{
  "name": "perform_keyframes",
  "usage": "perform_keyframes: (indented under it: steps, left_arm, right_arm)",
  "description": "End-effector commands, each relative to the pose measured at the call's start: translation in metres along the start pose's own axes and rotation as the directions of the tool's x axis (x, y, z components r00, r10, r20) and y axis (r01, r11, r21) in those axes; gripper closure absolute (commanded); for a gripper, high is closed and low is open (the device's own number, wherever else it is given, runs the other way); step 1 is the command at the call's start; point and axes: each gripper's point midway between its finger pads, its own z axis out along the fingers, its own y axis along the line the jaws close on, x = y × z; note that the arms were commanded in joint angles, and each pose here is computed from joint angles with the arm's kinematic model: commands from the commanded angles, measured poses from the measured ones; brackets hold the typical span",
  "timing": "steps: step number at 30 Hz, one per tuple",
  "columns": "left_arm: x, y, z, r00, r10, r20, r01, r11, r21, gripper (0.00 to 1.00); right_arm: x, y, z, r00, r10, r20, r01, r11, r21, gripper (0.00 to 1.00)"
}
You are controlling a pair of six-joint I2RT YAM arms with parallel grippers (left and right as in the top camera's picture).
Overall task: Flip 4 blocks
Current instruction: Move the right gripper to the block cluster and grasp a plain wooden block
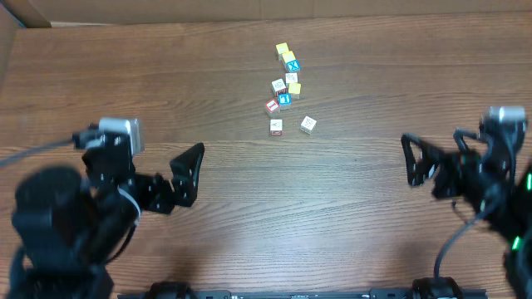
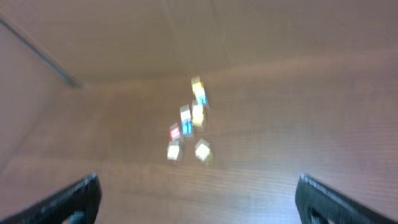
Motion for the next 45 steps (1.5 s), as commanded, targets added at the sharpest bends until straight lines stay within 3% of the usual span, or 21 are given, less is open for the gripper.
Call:
perform_keyframes:
  steps: [1, 5, 11, 12, 13, 15, 16, 17, 19, 25, 26, 27, 28, 30, 32, 45]
  left_arm:
    - [-0.009, 0.003, 0.013, 0.996, 0.014, -0.087, -0.014, 1.000, 0.001, 0.00]
    - [0.002, 0.010, 0.045, 0.971, -0.064, -0.229, 0.067, 0.998, 0.007, 0.00]
    - [0.024, 0.018, 0.090, 0.910, -0.131, -0.393, 0.149, 0.989, 0.016, 0.00]
    - [0.028, 0.020, 0.095, 0.900, -0.139, -0.414, 0.157, 0.988, 0.010, 0.08]
    - [0.032, 0.022, 0.102, 0.887, -0.148, -0.438, 0.166, 0.986, 0.003, 0.27]
    - [0.040, 0.026, 0.112, 0.862, -0.163, -0.480, 0.181, 0.983, -0.010, 0.78]
    - [0.045, 0.028, 0.117, 0.847, -0.172, -0.502, 0.189, 0.982, -0.018, 0.94]
    - [0.049, 0.030, 0.121, 0.835, -0.179, -0.520, 0.196, 0.980, -0.024, 0.96]
    - [0.056, 0.034, 0.131, 0.810, -0.192, -0.554, 0.207, 0.978, -0.036, 0.96]
    - [0.078, 0.044, 0.157, 0.735, -0.226, -0.639, 0.236, 0.969, -0.071, 0.96]
    - [0.081, 0.046, 0.160, 0.724, -0.231, -0.650, 0.240, 0.968, -0.076, 0.94]
    - [0.084, 0.047, 0.164, 0.714, -0.235, -0.660, 0.243, 0.967, -0.081, 0.80]
    - [0.087, 0.048, 0.167, 0.704, -0.239, -0.669, 0.246, 0.965, -0.085, 0.56]
    - [0.093, 0.051, 0.174, 0.682, -0.247, -0.688, 0.253, 0.963, -0.095, 0.20]
    - [0.100, 0.053, 0.180, 0.660, -0.255, -0.707, 0.259, 0.960, -0.105, 0.00]
    - [0.134, 0.069, 0.214, 0.552, -0.289, -0.782, 0.275, 0.949, -0.157, 0.00]
  right_arm:
    - [-0.022, -0.001, 0.017, 0.995, 0.039, -0.096, -0.036, 0.999, 0.028, 0.00]
    - [-0.026, -0.001, 0.054, 0.960, 0.102, -0.260, -0.099, 0.995, 0.027, 0.00]
    - [-0.011, 0.034, 0.111, 0.871, 0.141, -0.470, -0.270, 0.938, -0.219, 0.00]
    - [-0.009, 0.033, 0.122, 0.858, 0.147, -0.493, -0.290, 0.929, -0.228, 0.00]
    - [-0.005, 0.032, 0.131, 0.846, 0.152, -0.511, -0.304, 0.925, -0.229, 0.00]
    - [0.006, 0.028, 0.150, 0.814, 0.163, -0.558, -0.324, 0.924, -0.201, 0.14]
    - [0.012, 0.027, 0.157, 0.800, 0.164, -0.577, -0.326, 0.927, -0.188, 0.24]
    - [0.019, 0.027, 0.165, 0.787, 0.163, -0.595, -0.324, 0.930, -0.174, 0.36]
    - [0.035, 0.023, 0.182, 0.752, 0.196, -0.630, -0.322, 0.942, -0.091, 0.49]
    - [0.078, -0.005, 0.229, 0.690, 0.376, -0.618, -0.263, 0.926, 0.270, 0.50]
    - [0.083, -0.005, 0.235, 0.688, 0.384, -0.615, -0.250, 0.922, 0.296, 0.48]
    - [0.088, -0.005, 0.240, 0.687, 0.388, -0.615, -0.239, 0.919, 0.314, 0.45]
    - [0.093, -0.004, 0.245, 0.684, 0.394, -0.614, -0.230, 0.915, 0.330, 0.43]
    - [0.104, 0.002, 0.257, 0.680, 0.391, -0.620, -0.215, 0.915, 0.341, 0.41]
    - [0.115, 0.013, 0.270, 0.680, 0.362, -0.637, -0.194, 0.927, 0.320, 0.40]
    - [0.169, 0.006, 0.334, 0.701, 0.400, -0.590, -0.126, 0.884, 0.450, 0.39]
